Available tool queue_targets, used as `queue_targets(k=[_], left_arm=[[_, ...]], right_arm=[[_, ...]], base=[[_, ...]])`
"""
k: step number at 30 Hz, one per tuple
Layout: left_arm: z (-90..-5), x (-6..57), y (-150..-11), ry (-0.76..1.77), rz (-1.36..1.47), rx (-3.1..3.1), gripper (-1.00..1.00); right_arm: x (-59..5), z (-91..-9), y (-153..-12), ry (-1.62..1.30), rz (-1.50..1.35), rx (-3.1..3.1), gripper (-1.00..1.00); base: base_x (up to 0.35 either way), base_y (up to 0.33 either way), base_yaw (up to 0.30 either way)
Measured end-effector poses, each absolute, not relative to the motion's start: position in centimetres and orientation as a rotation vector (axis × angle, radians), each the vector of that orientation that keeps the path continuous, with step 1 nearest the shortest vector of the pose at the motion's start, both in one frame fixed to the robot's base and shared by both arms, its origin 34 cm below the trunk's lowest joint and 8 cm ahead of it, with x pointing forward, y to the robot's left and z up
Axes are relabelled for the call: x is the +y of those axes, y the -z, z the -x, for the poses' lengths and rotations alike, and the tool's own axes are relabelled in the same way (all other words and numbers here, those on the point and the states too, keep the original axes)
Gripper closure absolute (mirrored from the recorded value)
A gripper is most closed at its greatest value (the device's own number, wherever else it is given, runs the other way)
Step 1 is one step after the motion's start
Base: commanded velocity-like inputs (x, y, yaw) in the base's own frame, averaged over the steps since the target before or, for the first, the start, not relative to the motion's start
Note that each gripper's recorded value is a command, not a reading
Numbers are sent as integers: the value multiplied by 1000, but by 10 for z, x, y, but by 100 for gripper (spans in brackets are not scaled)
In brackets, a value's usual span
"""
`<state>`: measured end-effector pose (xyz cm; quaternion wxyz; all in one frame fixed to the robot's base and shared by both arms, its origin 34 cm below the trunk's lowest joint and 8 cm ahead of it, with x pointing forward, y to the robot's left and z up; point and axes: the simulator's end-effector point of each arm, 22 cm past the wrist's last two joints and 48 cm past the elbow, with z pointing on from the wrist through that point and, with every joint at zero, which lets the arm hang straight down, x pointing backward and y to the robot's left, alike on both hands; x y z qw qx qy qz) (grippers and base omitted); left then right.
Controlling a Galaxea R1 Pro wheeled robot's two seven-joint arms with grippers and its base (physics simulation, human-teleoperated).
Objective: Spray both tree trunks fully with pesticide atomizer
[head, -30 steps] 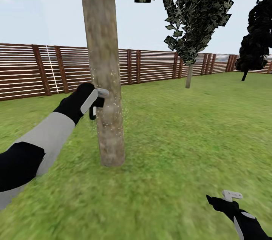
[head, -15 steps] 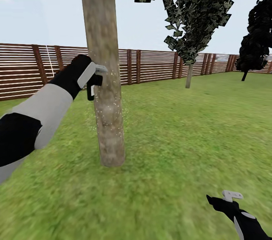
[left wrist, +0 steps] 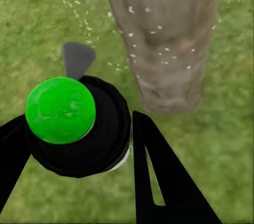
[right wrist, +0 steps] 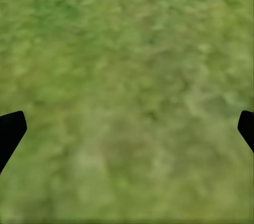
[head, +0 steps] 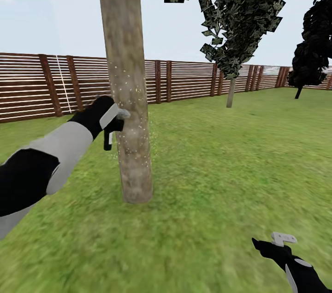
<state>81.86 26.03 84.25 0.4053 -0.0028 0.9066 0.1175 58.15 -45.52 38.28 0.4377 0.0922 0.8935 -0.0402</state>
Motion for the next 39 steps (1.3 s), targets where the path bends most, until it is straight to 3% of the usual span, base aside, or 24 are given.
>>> queue_targets(k=[13,21,39], left_arm=[[-784,263,-638,-283,15,2425,100],[-774,257,-607,-280,2,2436,100],[-767,245,-591,-263,-10,2451,100]], right_arm=[[-455,-581,-383,101,-229,2222,-100],[-455,-581,-383,102,-228,2222,-100],[-455,-582,-383,101,-228,2222,-100]], base=[[0,0,0],[0,-19,174],[0,-311,206]])
